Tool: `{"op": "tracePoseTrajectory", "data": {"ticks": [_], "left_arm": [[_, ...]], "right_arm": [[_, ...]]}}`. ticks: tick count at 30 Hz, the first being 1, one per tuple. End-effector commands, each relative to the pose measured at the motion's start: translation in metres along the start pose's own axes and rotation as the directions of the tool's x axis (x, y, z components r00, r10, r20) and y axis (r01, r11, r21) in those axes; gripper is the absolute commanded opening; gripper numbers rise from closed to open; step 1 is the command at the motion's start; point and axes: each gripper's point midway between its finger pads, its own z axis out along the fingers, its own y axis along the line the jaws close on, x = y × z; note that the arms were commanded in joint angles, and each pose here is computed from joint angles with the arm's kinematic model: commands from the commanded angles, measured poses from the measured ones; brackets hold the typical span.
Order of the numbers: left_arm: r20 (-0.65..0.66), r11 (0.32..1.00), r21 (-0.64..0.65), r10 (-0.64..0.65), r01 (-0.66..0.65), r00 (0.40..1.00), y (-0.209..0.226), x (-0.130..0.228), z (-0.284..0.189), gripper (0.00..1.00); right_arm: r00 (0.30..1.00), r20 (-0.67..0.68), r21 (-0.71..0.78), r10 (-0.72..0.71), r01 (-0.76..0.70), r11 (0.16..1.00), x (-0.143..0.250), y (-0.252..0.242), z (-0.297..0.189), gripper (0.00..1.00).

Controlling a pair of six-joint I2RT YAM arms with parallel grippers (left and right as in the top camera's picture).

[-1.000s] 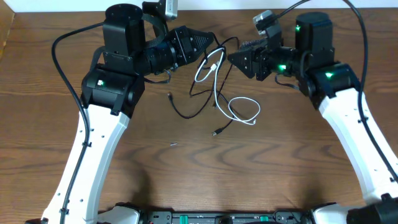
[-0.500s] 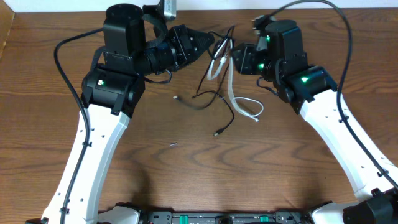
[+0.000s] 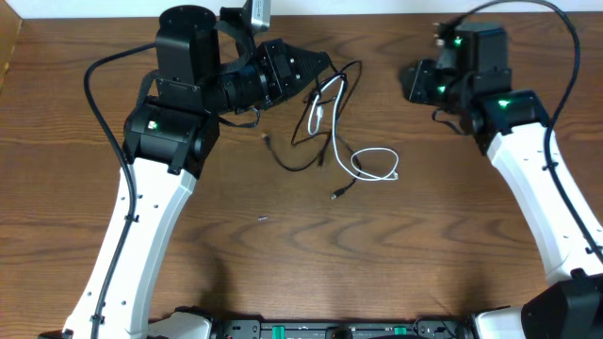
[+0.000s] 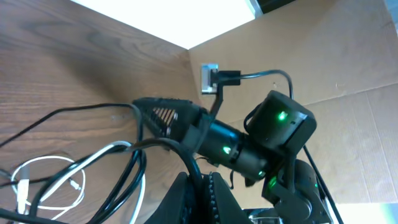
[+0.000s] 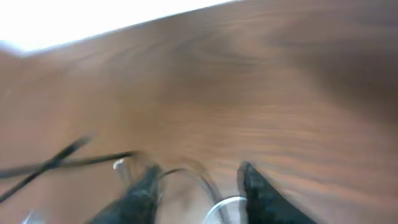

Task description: Untangle cables

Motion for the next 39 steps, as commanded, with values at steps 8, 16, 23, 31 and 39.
{"op": "tracePoseTrajectory", "data": {"ticks": [8, 16, 23, 31, 39], "left_arm": [[0.002, 0.999, 0.031, 0.011, -0.011, 1.0, -0.013, -0.002, -0.005, 0.07], [-0.011, 0.998, 0.035, -0.051, 0.051, 0.999, -0.016, 0.002, -0.002, 0.08], [-0.061, 0.994, 0.054, -0.096, 0.099, 0.994, -0.026, 0.017, 0.006, 0.07], [-0.071, 0.981, 0.134, -0.13, 0.139, 0.989, -0.049, 0.014, 0.001, 0.07], [-0.071, 0.979, 0.137, -0.143, 0.152, 0.987, -0.05, 0.013, 0.001, 0.07]], "right_arm": [[0.945, 0.06, -0.503, -0.323, 0.308, 0.808, 0.018, 0.107, -0.014, 0.47], [0.995, 0.063, -0.314, -0.083, 0.099, 0.944, -0.005, 0.1, 0.019, 0.46], [0.924, 0.166, -0.058, 0.345, -0.341, 0.938, -0.026, 0.049, 0.028, 0.35], [0.89, 0.206, -0.005, 0.407, -0.415, 0.91, -0.028, 0.033, 0.026, 0.36], [0.899, 0.175, -0.137, 0.401, -0.382, 0.914, -0.038, 0.058, 0.024, 0.38]]}}
